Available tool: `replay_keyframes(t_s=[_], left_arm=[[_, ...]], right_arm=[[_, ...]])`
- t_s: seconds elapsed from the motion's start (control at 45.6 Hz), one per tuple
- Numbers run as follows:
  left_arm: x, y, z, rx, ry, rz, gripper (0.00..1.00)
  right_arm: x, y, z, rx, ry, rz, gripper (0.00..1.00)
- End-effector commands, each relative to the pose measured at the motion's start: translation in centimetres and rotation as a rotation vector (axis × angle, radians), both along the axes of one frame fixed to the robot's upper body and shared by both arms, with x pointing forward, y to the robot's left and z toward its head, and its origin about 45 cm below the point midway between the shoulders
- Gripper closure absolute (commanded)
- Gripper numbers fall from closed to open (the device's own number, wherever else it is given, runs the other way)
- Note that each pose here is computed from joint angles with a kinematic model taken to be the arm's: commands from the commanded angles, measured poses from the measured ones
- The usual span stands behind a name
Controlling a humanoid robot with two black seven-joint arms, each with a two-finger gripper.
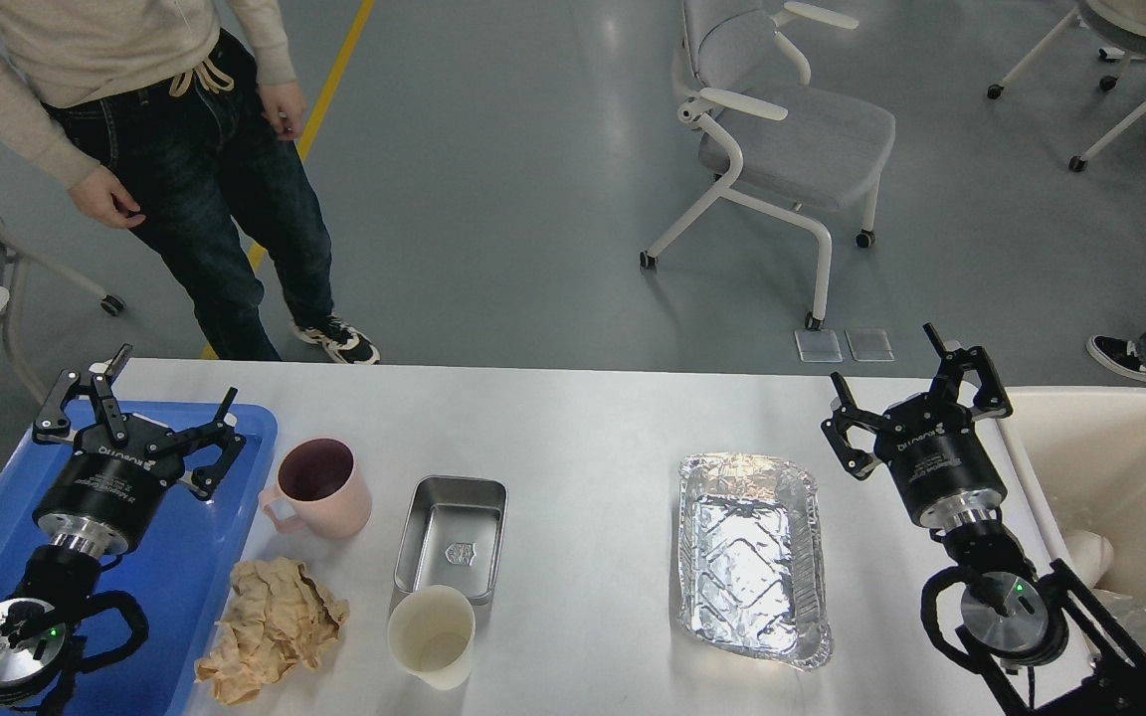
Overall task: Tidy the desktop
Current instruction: 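Move the left gripper off the blue tray toward the table edge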
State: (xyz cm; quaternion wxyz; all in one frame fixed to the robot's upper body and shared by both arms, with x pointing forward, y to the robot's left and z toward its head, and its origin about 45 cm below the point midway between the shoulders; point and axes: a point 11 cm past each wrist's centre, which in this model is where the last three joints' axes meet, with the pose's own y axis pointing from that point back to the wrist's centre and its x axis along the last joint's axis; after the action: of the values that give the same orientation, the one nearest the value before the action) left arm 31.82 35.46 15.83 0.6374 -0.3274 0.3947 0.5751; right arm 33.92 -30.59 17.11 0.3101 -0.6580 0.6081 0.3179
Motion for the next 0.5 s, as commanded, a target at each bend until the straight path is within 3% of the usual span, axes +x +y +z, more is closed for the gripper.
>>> replay_keyframes(t_s=[0.0, 0.483], left_arm=[[-0.4, 0.7, 0.0, 0.017, 0.005, 0.007, 0.01], [-0.4, 3.1, 0.3, 0.076, 0.066, 0.044, 0.01]], right_arm=[[-0.1, -0.1, -0.1, -0.006, 0.004, 0.000, 0.00], [-0.2, -0.8, 0.0, -0.013, 0.005, -0.016, 0.00]])
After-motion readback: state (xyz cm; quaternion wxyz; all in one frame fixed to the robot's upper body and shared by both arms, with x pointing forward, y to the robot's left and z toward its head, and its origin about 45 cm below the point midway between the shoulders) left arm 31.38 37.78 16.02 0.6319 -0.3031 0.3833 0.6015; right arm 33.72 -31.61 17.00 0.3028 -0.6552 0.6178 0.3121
